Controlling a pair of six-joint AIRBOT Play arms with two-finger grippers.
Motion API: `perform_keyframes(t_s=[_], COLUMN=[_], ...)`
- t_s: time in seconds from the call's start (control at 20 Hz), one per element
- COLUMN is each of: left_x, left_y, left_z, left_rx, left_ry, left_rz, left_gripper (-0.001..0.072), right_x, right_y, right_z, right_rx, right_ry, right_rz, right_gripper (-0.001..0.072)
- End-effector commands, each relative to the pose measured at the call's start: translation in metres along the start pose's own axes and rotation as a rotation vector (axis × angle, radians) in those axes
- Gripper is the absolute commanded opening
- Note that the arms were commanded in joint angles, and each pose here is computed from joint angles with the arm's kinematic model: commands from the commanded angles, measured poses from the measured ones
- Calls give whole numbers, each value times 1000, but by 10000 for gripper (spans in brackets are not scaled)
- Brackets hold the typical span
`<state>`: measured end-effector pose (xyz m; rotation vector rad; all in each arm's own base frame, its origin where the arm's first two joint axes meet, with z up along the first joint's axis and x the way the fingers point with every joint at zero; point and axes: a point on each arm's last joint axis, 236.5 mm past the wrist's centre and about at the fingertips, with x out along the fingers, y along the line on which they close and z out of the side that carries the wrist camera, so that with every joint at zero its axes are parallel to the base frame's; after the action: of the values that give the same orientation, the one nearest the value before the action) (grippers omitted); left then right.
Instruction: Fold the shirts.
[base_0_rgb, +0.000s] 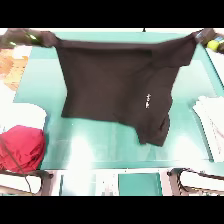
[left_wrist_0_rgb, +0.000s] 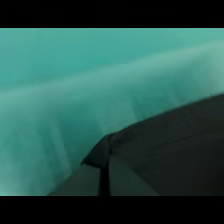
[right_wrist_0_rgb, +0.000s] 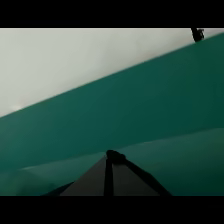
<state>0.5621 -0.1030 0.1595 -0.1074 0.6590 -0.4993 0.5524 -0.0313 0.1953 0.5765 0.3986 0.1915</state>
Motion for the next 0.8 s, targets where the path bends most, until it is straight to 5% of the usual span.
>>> perform_keyframes(t_s=[0.0,0.15,0.2,0.25,0.3,0.45,0.75], left_x=[75,116,122,121,116,69,-26], left_y=[-1,-1,-1,-1,1,20,83], left_z=[-52,-79,-85,-87,-87,-83,-159], left_rx=[5,-41,-76,-100,-139,-191,-492], left_ry=[108,141,154,163,179,274,579], left_rz=[-49,-50,-49,-51,-56,-89,-119], left_gripper=[25,27,42,337,678,698,654], right_x=[57,69,66,59,47,-9,-136], right_y=[-49,-60,-63,-67,-75,-103,-182], right_z=[-63,-97,-100,-99,-94,-91,-190], right_rx=[59,92,111,136,169,252,378], right_ry=[129,225,245,260,278,375,605], right_rz=[-55,-47,-42,-39,-36,-20,-230], right_gripper=[19,60,240,329,331,232,234])
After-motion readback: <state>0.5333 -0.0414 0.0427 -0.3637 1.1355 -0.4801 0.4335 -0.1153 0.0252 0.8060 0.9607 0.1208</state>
